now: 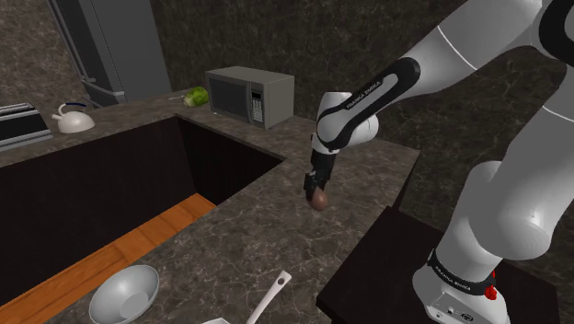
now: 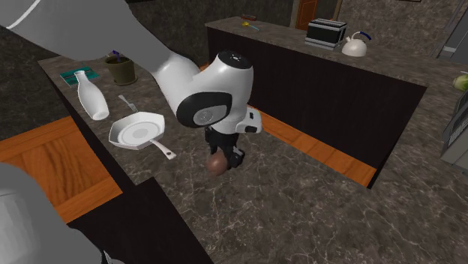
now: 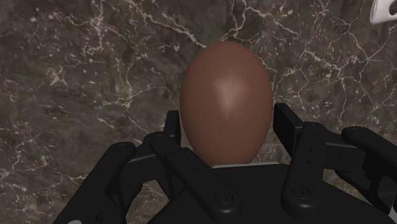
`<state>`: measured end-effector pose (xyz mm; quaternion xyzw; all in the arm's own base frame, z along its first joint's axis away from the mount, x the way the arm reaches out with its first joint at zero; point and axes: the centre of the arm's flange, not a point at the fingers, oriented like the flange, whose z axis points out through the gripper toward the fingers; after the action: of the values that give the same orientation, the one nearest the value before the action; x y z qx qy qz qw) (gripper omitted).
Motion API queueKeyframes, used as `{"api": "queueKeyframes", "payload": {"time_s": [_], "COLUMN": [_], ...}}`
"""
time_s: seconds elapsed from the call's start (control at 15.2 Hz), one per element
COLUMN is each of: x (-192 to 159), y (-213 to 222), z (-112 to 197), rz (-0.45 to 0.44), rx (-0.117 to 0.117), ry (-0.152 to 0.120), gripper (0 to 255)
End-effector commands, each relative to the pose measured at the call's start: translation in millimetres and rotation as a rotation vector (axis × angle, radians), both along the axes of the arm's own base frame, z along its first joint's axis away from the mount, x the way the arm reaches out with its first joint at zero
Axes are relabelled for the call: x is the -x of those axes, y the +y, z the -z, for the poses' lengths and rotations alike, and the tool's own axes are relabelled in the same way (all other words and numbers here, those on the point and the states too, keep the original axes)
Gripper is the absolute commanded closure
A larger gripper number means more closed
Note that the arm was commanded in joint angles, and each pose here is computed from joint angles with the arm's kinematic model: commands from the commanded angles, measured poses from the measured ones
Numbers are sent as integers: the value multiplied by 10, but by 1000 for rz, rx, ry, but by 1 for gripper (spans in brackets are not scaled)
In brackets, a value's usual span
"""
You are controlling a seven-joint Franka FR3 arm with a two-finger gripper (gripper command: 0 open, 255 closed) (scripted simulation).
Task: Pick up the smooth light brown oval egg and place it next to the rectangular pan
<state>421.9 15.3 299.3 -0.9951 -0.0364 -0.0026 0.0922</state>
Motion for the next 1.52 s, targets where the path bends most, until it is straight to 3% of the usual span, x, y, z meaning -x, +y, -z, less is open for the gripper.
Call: {"api": "queueKeyframes", "payload": {"time_s": [0.0,1.12,1.45], "x": [-121,-989,-1008], "y": [299,2369,2413], "z": [-5,-8,203], "rz": [1,1,1], "rx": [-1,-1,-1], "ry": [0,0,0], "gripper": [255,255,255]}}
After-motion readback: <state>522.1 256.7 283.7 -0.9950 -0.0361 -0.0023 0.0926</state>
